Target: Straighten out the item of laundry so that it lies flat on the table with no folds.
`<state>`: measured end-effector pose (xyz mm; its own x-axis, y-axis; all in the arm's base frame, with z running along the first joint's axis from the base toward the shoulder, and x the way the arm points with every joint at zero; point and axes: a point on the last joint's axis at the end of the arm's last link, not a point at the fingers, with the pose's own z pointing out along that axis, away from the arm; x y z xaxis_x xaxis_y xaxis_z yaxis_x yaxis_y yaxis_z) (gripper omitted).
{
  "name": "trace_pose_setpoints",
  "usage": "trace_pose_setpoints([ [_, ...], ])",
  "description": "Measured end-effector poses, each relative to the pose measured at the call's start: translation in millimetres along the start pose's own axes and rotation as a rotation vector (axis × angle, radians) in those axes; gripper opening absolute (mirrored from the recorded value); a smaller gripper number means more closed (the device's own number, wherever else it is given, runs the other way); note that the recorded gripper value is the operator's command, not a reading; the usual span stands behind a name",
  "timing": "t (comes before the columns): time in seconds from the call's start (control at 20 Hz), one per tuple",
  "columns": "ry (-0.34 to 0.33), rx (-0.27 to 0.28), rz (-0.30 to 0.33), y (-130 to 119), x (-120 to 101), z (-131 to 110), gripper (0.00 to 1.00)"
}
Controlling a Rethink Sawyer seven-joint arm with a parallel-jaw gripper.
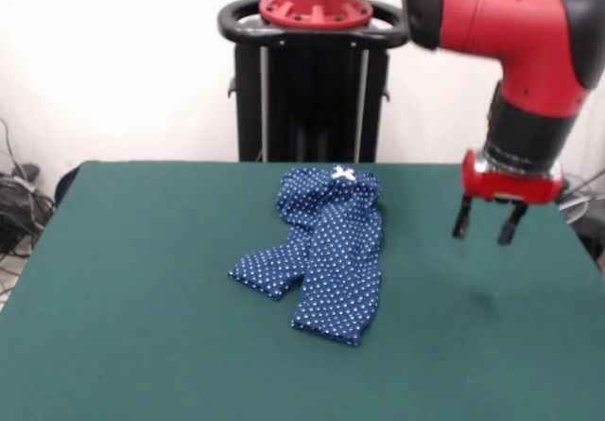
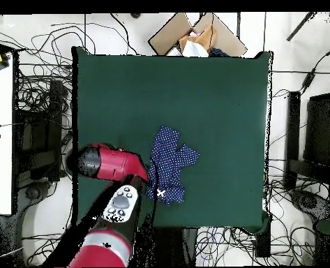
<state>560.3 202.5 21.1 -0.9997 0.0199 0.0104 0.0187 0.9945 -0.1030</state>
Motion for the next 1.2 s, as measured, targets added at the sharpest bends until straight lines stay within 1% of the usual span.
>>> trace_pose_setpoints([
  [0.1, 0.006, 0.028, 0.007, -9.5, -4.9, -12.3, 1.00],
  [0.15, -0.002, 0.056, 0.021, -21.8, -13.3, -23.7, 1.00],
  [0.25, -0.020, 0.073, 0.034, -31.1, -21.1, -29.7, 1.00],
  [0.3, -0.051, 0.094, 0.052, -44.5, -32.5, -35.8, 1.00],
  [0.45, -0.106, 0.127, 0.072, -65.6, -50.3, -39.3, 1.00],
  [0.5, -0.139, 0.146, 0.080, -77.5, -59.7, -38.8, 1.00],
  [0.6, -0.177, 0.172, 0.087, -91.2, -69.4, -36.5, 1.00],
  [0.75, -0.220, 0.197, 0.094, -105.7, -78.9, -29.8, 1.00],
  [0.85, -0.237, 0.210, 0.097, -114.1, -82.3, -22.9, 1.00],
  [0.9, -0.240, 0.219, 0.101, -120.6, -82.9, -15.0, 1.00],
  [1.05, -0.232, 0.226, 0.107, -128.1, -81.1, -6.2, 1.00],
  [1.2, -0.203, 0.227, 0.131, -144.3, -77.3, 11.8, 1.00],
])
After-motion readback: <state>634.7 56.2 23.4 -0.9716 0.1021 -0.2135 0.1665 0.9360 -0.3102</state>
